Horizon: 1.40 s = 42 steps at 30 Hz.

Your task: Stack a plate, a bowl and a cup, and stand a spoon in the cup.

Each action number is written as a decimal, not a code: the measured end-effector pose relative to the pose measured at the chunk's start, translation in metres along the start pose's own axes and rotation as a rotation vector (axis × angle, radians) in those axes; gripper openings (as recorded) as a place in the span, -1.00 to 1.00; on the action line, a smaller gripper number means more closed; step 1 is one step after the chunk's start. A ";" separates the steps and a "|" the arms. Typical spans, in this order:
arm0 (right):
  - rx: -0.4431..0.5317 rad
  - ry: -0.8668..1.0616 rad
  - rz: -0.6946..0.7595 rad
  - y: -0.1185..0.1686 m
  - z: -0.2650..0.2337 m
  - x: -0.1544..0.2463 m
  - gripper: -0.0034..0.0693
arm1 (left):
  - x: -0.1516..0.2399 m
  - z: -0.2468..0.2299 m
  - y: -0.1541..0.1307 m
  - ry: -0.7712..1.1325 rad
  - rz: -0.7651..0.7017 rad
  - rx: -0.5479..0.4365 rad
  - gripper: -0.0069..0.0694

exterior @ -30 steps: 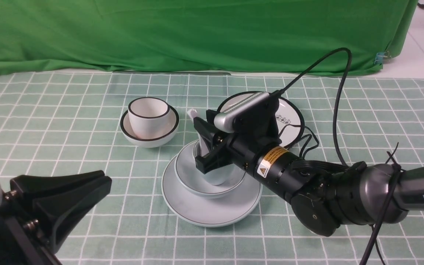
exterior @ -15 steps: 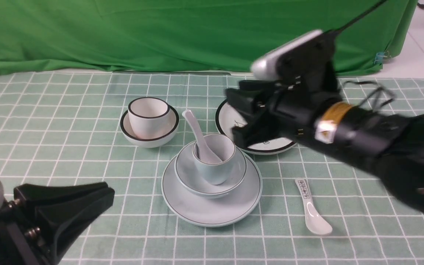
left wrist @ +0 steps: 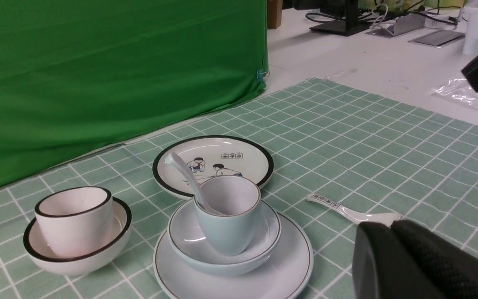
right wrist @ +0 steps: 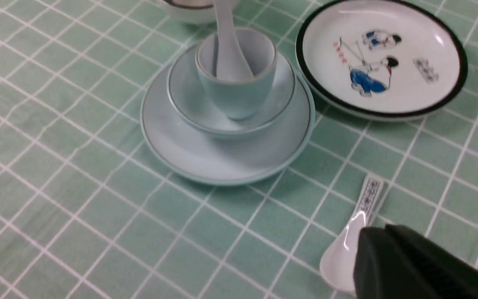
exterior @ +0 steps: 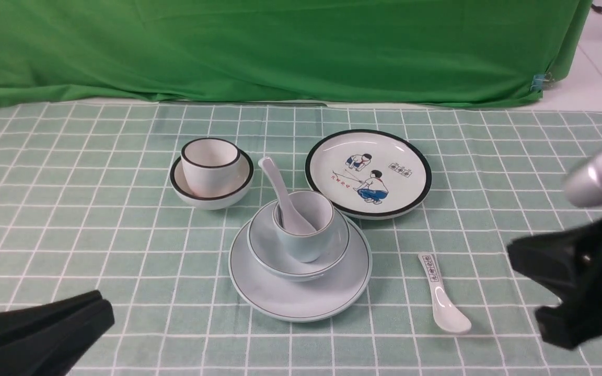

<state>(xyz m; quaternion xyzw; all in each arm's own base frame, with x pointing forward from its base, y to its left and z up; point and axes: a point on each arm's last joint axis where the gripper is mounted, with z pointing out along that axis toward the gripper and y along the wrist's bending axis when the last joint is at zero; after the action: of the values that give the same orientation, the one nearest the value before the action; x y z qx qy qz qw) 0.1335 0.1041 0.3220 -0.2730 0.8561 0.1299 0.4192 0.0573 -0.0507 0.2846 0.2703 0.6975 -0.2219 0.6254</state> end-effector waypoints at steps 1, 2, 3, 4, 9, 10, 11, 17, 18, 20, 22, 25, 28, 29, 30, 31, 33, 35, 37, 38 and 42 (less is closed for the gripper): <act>0.001 -0.001 0.003 0.000 -0.003 0.003 -0.75 | 0.002 0.000 0.000 0.006 0.000 0.001 -0.79; 0.001 -0.003 0.003 -0.001 -0.005 0.004 -0.73 | 0.002 0.000 0.000 0.011 0.000 0.002 -0.79; 0.001 -0.012 0.005 -0.001 -0.008 0.004 -0.71 | 0.002 0.000 0.000 0.012 0.000 0.003 -0.79; 0.001 -0.015 0.006 -0.001 -0.008 0.004 -0.70 | 0.002 0.000 0.000 0.012 0.000 0.003 -0.79; -0.002 -0.037 0.015 -0.001 -0.010 0.002 -0.63 | 0.002 0.000 0.000 0.010 0.000 0.000 -0.79; -0.002 -0.039 0.017 -0.001 -0.010 0.002 -0.62 | 0.003 0.000 0.000 0.010 0.000 0.002 -0.79; -0.003 -0.040 0.018 -0.001 -0.010 0.002 -0.61 | 0.003 0.000 0.000 0.010 0.000 0.002 -0.79; -0.003 -0.042 0.020 -0.001 -0.010 0.002 -0.56 | 0.003 0.000 0.000 0.011 0.000 0.002 -0.79; -0.003 -0.044 0.021 -0.001 -0.011 0.002 -0.55 | 0.003 0.000 0.000 0.011 0.000 0.002 -0.79; -0.003 -0.056 0.023 -0.001 -0.014 0.002 -0.53 | 0.003 0.000 0.000 0.011 0.000 0.002 -0.79; -0.004 -0.064 0.023 -0.001 -0.016 0.002 -0.52 | 0.003 0.000 0.000 0.011 0.001 0.002 -0.79; 0.019 -0.102 0.025 -0.006 -0.026 0.003 -0.50 | 0.003 0.000 0.000 0.011 0.003 0.003 -0.79; 0.066 -0.121 0.025 -0.014 -0.032 0.008 -0.53 | 0.003 0.000 0.000 0.011 0.004 0.003 -0.79; 0.115 -0.146 0.023 -0.022 -0.035 0.015 -0.61 | 0.003 0.000 0.000 0.011 0.004 0.003 -0.79; 0.144 -0.162 0.025 -0.026 -0.034 0.022 -0.67 | 0.003 0.000 0.000 0.011 0.004 0.003 -0.79; 0.176 -0.180 0.033 -0.030 -0.034 0.031 -0.73 | 0.003 0.000 0.000 0.011 0.004 0.003 -0.79; 0.241 -0.224 0.060 -0.037 -0.032 0.052 -0.83 | 0.003 0.000 0.000 0.011 0.004 0.003 -0.79; 0.297 -0.252 0.083 -0.041 -0.030 0.076 -0.86 | 0.003 0.000 0.000 0.011 0.004 0.003 -0.79; 0.349 -0.283 0.102 -0.042 -0.030 0.099 -0.86 | 0.003 0.000 0.000 0.011 0.004 0.003 -0.79; 0.361 -0.299 0.106 -0.042 -0.032 0.101 -0.86 | 0.003 0.000 0.000 0.011 0.004 0.003 -0.79; 0.450 -0.341 0.139 -0.039 -0.026 0.148 -0.86 | 0.003 0.000 0.000 0.011 0.004 0.003 -0.79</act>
<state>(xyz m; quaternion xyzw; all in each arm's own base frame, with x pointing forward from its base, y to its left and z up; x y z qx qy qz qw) 0.0649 0.0072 0.2216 -0.0882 0.7973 0.0093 0.5971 0.0570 -0.0508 0.2816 0.2739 0.7002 -0.2198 0.6215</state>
